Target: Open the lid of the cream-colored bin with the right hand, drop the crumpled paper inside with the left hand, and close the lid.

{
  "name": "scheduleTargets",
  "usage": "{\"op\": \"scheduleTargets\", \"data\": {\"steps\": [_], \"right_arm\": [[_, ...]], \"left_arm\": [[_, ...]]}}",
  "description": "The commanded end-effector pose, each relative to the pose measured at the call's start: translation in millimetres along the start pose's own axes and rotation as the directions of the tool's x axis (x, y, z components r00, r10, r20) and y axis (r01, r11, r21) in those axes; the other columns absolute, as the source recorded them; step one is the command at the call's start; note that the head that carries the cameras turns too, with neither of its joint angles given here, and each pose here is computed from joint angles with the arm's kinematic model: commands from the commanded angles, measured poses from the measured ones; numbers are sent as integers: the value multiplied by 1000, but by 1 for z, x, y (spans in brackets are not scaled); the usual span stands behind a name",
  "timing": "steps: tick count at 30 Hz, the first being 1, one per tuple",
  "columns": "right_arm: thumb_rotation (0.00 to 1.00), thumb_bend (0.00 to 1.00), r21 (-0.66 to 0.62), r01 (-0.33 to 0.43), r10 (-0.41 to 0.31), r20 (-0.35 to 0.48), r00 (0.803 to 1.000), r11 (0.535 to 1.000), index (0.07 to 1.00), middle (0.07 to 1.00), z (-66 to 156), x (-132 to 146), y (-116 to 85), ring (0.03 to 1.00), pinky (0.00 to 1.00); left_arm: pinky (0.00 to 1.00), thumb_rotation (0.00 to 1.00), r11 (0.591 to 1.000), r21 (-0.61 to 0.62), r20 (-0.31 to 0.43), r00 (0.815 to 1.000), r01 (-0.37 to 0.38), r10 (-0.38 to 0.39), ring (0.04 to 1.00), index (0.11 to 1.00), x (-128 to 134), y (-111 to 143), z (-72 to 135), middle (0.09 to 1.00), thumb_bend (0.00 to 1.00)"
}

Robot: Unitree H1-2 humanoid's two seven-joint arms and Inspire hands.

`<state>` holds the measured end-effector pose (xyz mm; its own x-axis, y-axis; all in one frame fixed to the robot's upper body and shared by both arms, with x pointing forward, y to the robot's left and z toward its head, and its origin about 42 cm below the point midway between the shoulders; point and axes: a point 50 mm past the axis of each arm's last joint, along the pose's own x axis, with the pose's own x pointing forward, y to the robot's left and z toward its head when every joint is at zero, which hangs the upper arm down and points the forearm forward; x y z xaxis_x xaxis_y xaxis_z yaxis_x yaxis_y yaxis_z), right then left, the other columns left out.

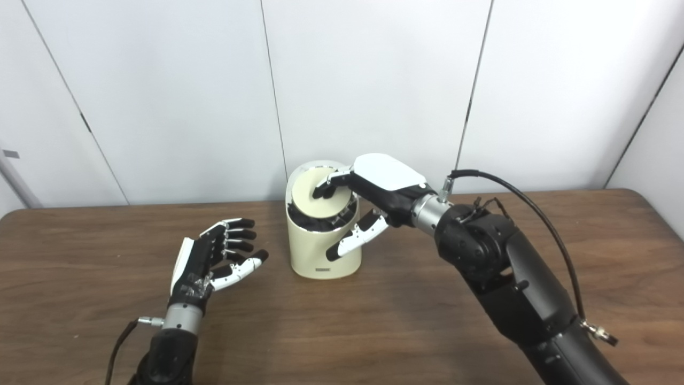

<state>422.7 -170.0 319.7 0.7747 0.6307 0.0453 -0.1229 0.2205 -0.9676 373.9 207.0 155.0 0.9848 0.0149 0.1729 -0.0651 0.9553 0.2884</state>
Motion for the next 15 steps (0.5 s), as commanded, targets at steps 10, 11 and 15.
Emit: {"op": "scheduleTargets", "data": {"steps": [10, 11, 15], "right_arm": [[496, 805, -48, -50, 52, 42, 998, 998, 735, 738, 4, 3, 3, 868, 859], [510, 803, -58, -58, 61, 47, 997, 997, 736, 740, 5, 3, 4, 865, 855], [498, 805, -126, -87, 97, 78, 992, 988, 719, 716, 3, 1, 6, 847, 879]], "left_arm": [[530, 75, 1000, -13, 91, 996, -24, 25, 621, 700, 12, 4, 28, 668, 654], [528, 80, 1000, -16, 92, 995, -24, 25, 621, 700, 12, 4, 28, 669, 655], [520, 95, 1000, -10, 95, 995, -25, 26, 616, 696, 13, 4, 29, 665, 655]]}}
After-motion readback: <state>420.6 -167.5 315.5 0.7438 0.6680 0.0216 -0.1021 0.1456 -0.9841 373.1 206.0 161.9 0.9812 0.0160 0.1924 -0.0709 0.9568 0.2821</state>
